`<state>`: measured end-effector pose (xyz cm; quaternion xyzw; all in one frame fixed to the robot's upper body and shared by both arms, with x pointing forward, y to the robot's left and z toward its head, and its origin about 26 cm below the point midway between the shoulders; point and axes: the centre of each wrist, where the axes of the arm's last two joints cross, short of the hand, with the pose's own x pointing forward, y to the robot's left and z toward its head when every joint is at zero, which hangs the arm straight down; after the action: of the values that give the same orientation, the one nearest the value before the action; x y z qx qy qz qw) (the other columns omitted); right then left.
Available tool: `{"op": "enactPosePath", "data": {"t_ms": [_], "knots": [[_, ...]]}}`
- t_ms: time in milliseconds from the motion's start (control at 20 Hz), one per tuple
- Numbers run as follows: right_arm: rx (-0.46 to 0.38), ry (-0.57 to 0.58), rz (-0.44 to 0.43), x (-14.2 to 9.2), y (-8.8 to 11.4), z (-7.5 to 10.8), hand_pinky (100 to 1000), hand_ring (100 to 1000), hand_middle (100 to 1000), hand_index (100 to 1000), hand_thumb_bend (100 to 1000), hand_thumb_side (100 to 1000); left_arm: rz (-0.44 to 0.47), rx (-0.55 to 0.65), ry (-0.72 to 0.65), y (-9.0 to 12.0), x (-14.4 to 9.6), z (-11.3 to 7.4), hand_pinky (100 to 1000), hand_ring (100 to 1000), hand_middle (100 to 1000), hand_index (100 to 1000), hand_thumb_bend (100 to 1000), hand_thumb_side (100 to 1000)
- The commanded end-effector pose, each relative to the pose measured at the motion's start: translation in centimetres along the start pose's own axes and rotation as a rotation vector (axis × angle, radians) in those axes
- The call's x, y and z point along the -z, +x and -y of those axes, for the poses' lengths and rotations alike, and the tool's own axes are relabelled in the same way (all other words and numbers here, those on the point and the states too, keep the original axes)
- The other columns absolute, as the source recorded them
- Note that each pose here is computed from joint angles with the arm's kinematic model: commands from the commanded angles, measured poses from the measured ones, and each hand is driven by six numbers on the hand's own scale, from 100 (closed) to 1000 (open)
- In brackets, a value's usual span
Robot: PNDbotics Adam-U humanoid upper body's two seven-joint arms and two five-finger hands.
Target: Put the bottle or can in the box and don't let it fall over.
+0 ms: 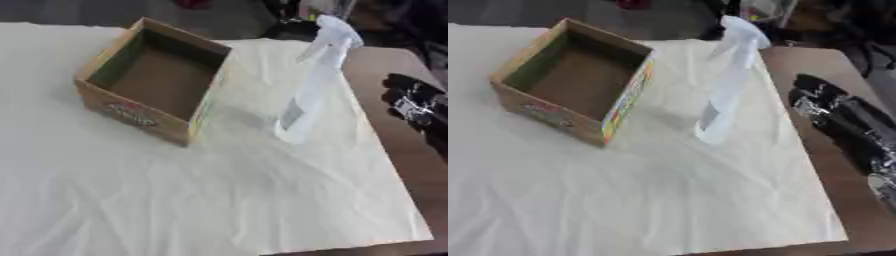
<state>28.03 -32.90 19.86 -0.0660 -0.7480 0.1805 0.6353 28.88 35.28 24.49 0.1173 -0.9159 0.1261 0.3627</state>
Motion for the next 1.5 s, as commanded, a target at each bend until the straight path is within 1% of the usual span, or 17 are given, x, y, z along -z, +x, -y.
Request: {"op": "enactPosePath", "data": {"t_ms": [50, 250, 700, 850, 1150, 1200, 1500], "knots": [[-0.035, 0.002, 0.025, 0.1, 1.7, 0.8, 1000, 1000, 1000, 997, 100, 516, 0.040, 0.000, -0.022, 1.0, 0.5, 0.3, 1000, 1000, 1000, 743, 388, 597], [-0.036, 0.008, 0.032, 0.5, 2.5, 0.9, 1000, 1000, 1000, 997, 100, 489, 0.039, -0.003, -0.023, 1.0, 0.5, 0.3, 1000, 1000, 1000, 743, 387, 597], [-0.037, 0.028, 0.023, 1.1, 3.7, 0.9, 1000, 1000, 1000, 1000, 100, 519, 0.043, -0.017, -0.022, 0.9, 0.5, 0.5, 1000, 1000, 1000, 743, 387, 598], [-0.036, 0.032, 0.024, 1.0, 3.8, 1.0, 1000, 1000, 1000, 1000, 100, 522, 0.047, -0.024, -0.005, 1.0, 0.5, 0.3, 1000, 1000, 1000, 743, 387, 598], [-0.047, 0.037, 0.016, 1.3, 4.1, 1.0, 1000, 1000, 1000, 1000, 100, 557, 0.048, -0.026, -0.001, 1.0, 0.5, 0.2, 1000, 1000, 1000, 743, 385, 600], [-0.047, 0.037, 0.008, 1.4, 4.0, 1.1, 1000, 1000, 1000, 1000, 100, 581, 0.046, -0.027, -0.003, 1.0, 0.5, 0.2, 1000, 1000, 1000, 743, 386, 600], [-0.052, 0.033, -0.008, 2.1, 3.6, 1.5, 1000, 1000, 1000, 1000, 100, 568, 0.051, -0.039, -0.005, 1.1, 0.7, 0.5, 1000, 1000, 1000, 743, 387, 598]]}}
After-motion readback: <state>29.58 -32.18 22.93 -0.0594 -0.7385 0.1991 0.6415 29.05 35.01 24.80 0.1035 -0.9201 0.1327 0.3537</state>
